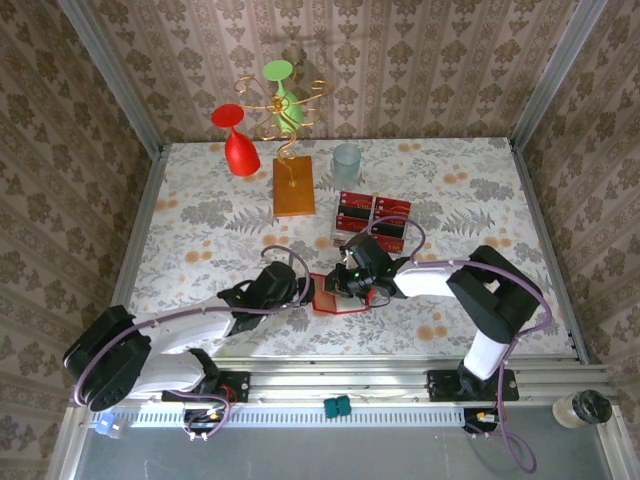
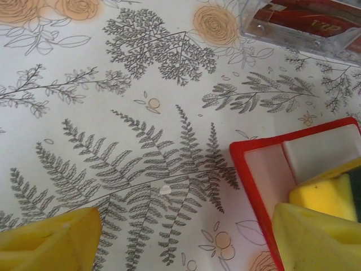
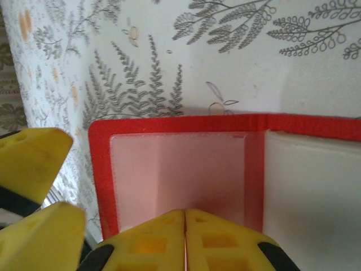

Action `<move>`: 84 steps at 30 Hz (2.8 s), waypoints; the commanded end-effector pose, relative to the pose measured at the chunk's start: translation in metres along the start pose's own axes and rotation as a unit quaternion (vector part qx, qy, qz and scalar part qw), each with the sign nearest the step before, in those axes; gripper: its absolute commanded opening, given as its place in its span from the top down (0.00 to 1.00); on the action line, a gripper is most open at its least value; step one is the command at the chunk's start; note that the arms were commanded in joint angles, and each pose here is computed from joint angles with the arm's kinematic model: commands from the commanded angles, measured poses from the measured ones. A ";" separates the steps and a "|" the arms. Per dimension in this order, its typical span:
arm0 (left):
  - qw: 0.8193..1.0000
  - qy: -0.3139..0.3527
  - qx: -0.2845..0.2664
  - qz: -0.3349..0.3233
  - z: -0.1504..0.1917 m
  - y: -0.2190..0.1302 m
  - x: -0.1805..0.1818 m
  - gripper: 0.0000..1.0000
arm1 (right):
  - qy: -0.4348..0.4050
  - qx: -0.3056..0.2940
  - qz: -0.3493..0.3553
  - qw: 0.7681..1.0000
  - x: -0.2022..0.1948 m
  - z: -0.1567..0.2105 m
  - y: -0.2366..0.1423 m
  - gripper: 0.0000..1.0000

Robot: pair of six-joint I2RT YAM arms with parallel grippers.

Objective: Put the credit cards into the card holder

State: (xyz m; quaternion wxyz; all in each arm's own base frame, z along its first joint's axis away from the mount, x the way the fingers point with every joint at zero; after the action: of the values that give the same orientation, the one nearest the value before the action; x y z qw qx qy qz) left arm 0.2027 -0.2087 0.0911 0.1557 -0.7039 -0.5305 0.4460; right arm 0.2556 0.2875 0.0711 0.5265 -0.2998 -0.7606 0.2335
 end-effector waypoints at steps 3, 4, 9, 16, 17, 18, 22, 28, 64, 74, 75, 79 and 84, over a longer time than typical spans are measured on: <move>1.000 0.016 -0.008 0.015 -0.008 -0.001 -0.021 0.19 | -0.034 -0.040 0.020 0.998 0.007 -0.016 -0.046 0.85; 1.000 0.018 -0.008 0.016 -0.008 -0.001 -0.023 0.19 | -0.038 -0.044 0.029 0.998 0.005 -0.017 -0.054 0.83; 0.999 0.032 -0.014 0.019 -0.010 -0.006 -0.033 0.19 | -0.065 -0.058 0.100 0.991 -0.012 -0.016 -0.091 0.62; 0.998 0.068 -0.006 -0.015 -0.006 -0.007 -0.036 0.18 | -0.107 -0.026 0.224 0.968 -0.051 0.004 -0.112 0.40; 0.997 0.073 -0.003 -0.020 -0.005 -0.006 -0.036 0.17 | -0.107 -0.022 0.228 0.968 -0.056 0.006 -0.111 0.40; 0.997 0.075 -0.002 -0.023 -0.004 -0.005 -0.036 0.17 | -0.106 -0.020 0.229 0.967 -0.059 0.006 -0.109 0.40; 0.996 0.081 0.005 -0.034 0.000 0.001 -0.037 0.16 | -0.100 -0.014 0.214 0.971 -0.066 0.003 -0.096 0.42; 0.994 0.094 0.019 -0.051 0.005 0.009 -0.037 0.15 | -0.072 -0.010 0.203 0.976 -0.082 -0.003 -0.084 0.79; 0.993 0.075 0.033 -0.090 0.031 0.032 -0.005 0.12 | -0.180 -0.026 0.222 0.958 -0.049 -0.080 -0.133 0.55; 0.992 0.073 0.031 -0.096 0.034 0.033 0.002 0.12 | -0.309 0.085 0.289 0.902 -0.032 -0.103 -0.087 0.53; 0.992 0.072 0.031 -0.097 0.034 0.033 0.003 0.12 | -0.319 0.091 0.299 0.895 -0.032 -0.104 -0.084 0.53; 0.993 0.068 0.029 -0.094 0.033 0.032 0.003 0.12 | -0.338 0.111 0.323 0.877 -0.033 -0.110 -0.068 0.53; 0.993 0.066 0.028 -0.094 0.033 0.031 0.005 0.12 | -0.347 0.117 0.335 0.868 -0.034 -0.117 -0.057 0.53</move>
State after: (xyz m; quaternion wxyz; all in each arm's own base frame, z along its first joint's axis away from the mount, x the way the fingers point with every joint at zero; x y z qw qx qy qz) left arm 0.1986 -0.2388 0.0544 0.2433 -0.6903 -0.5537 0.3972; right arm 0.3583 0.2341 0.1275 0.1712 -0.3682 -0.7369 0.5405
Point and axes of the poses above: each hand's point on the last joint's axis, 136 mm out from that joint toward the fingers, its own y axis out along the fingers, its own x axis along the line the jaws close on, z = x × y, the point moved 4 cm from there along -y, back along the fingers, and after that the axes turned 15 degrees about -y, right-handed, at the moved point
